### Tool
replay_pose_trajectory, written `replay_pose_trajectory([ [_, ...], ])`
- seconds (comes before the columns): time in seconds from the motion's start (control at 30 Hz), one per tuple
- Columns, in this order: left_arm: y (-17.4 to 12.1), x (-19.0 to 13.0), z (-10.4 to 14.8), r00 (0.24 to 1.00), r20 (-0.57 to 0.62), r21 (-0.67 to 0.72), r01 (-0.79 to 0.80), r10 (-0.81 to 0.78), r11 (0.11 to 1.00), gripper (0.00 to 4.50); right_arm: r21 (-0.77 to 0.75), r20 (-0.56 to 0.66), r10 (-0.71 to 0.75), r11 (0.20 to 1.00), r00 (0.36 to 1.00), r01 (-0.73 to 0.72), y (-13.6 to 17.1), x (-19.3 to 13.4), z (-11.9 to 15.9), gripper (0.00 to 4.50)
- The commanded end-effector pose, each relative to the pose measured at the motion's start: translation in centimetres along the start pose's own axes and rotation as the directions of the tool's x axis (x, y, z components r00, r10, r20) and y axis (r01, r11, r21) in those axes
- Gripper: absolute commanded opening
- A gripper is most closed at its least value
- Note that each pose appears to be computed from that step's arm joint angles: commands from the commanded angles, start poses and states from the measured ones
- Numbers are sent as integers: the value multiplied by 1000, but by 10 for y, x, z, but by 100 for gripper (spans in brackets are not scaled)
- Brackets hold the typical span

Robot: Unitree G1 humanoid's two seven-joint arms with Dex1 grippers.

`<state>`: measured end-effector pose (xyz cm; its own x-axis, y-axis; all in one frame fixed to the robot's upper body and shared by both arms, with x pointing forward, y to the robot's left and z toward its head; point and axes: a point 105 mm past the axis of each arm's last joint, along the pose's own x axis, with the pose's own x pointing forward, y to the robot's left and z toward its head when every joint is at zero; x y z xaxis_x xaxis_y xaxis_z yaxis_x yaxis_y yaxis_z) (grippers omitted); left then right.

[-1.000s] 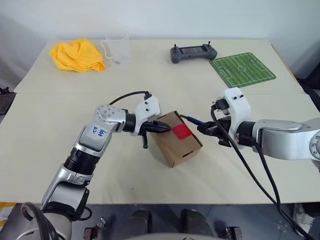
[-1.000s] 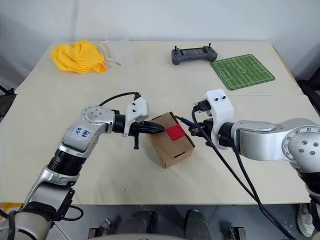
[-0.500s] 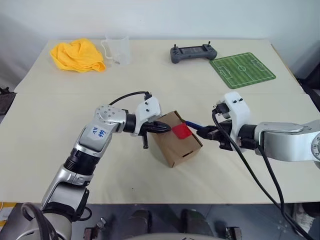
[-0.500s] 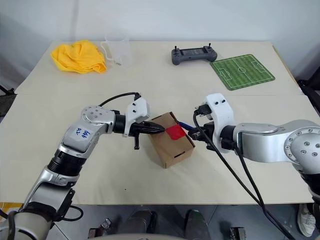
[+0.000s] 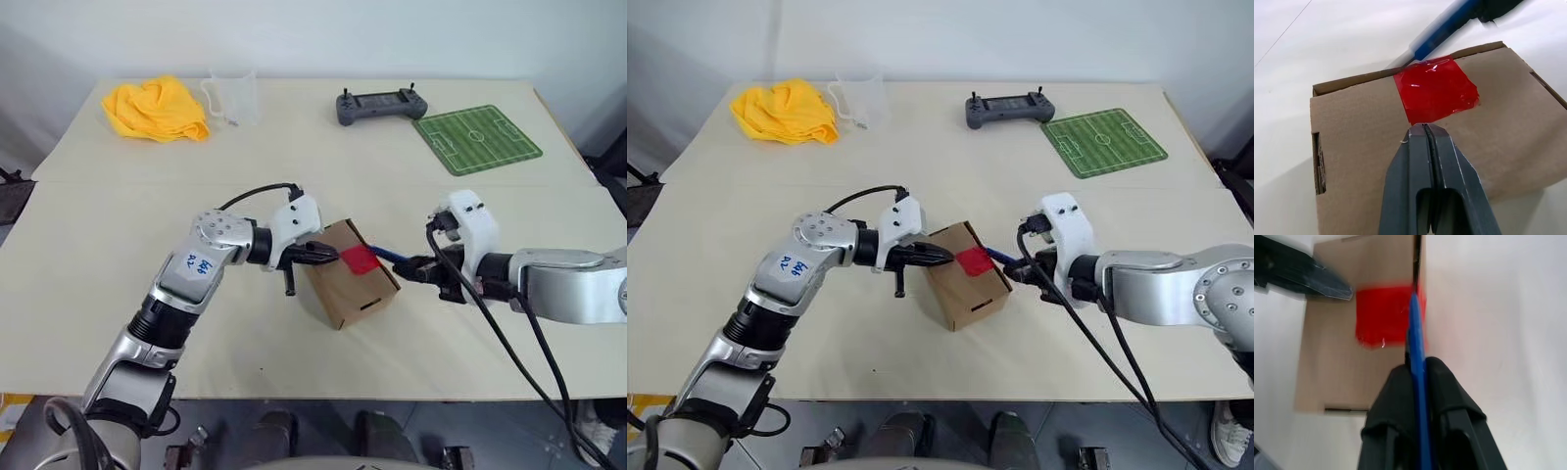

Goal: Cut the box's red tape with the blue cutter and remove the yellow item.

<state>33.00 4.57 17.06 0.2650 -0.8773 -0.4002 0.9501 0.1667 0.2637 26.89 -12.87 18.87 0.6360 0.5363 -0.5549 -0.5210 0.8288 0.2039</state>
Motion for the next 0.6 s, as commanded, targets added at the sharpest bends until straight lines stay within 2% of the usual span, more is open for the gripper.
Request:
replay_pose_trajectory([
  [0.03,-10,10,-10,999,-42,-29,27,-28,999,0,-12,-78,58,998,995,-59,9,3,-16,10],
  [0.33,-12,12,-16,997,-69,-51,15,-18,999,0,-52,-218,130,988,967,-145,3,-11,-14,10],
  [0.6,-16,17,-17,997,-73,-71,26,-31,997,0,-27,-408,209,970,889,-241,4,-47,-32,10],
])
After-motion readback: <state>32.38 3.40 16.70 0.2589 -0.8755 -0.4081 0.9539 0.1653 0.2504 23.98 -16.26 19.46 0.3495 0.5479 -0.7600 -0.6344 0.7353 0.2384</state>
